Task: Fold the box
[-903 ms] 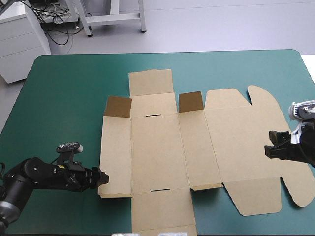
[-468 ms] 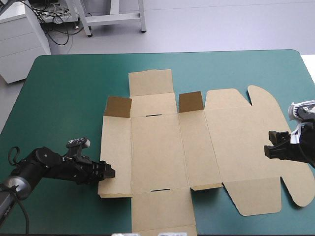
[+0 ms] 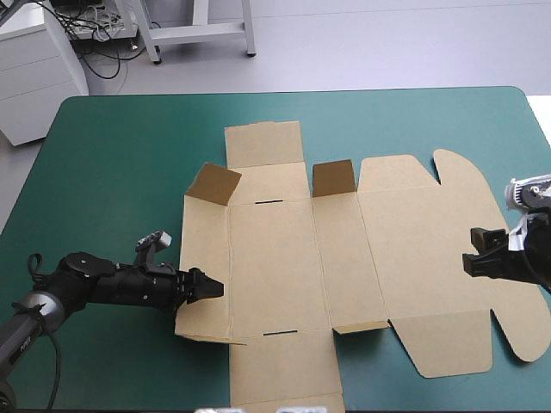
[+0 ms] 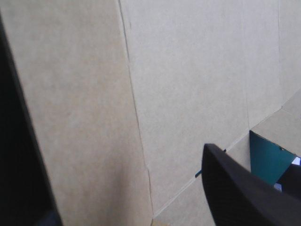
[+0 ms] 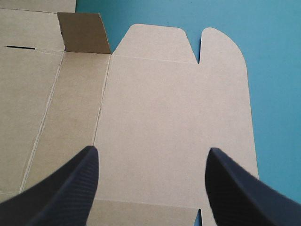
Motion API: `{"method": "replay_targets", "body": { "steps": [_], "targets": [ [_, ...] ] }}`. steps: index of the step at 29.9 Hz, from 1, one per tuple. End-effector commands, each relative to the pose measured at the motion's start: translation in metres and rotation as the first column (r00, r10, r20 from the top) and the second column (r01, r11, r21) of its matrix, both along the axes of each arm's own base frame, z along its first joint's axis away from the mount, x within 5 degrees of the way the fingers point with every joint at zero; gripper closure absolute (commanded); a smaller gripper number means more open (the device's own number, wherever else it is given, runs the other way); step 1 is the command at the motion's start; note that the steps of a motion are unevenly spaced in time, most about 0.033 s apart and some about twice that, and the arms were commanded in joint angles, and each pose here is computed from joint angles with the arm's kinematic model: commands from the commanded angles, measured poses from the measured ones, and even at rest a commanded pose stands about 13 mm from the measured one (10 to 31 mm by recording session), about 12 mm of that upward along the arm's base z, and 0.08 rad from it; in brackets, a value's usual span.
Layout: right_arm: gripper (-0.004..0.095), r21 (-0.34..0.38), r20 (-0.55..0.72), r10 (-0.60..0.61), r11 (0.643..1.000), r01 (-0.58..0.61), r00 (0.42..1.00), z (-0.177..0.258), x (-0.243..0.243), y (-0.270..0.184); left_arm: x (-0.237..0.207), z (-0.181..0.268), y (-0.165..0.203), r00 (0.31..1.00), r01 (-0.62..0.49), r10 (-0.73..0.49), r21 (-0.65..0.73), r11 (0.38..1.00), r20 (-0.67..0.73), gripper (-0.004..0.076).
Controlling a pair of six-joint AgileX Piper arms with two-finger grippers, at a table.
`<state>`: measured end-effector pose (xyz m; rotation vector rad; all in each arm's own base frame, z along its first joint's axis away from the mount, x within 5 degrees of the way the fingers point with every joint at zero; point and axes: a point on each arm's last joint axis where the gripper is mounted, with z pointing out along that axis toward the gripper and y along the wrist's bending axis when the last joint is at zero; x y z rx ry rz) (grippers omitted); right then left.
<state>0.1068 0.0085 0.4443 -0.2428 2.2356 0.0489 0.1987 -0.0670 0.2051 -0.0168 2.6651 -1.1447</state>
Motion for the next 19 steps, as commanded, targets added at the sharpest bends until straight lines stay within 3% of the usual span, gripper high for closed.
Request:
{"method": "replay_targets", "body": {
  "steps": [1, 9, 16, 19],
  "targets": [
    [0.0320, 0.001, 0.085, -0.004, 1.000, 0.004, 0.996, 0.0106, 0.0011, -0.0002, 0.0028, 0.0136, -0.0046, 0.999, -0.006, 0.008, -0.080, 0.997, 0.035, 0.0335],
    [0.0332, 0.001, 0.092, -0.005, 1.000, 0.005, 0.996, 0.0111, 0.0014, -0.0002, 0.0026, 0.0135, -0.0046, 0.999, -0.003, 0.005, -0.078, 0.997, 0.036, 0.0525],
    [0.0334, 0.003, 0.092, -0.005, 1.000, 0.004, 0.996, 0.0111, 0.0014, -0.0001, 0.0011, 0.0098, -0.0021, 0.998, 0.040, -0.039, -0.017, 0.999, 0.057, 0.0748],
    [0.0334, 0.003, 0.092, -0.005, 1.000, 0.004, 0.996, 0.0111, 0.0014, -0.0001, 0.0017, 0.0086, -0.0008, 0.997, 0.039, -0.039, 0.006, 0.999, 0.066, 0.0756]
  ]
}}
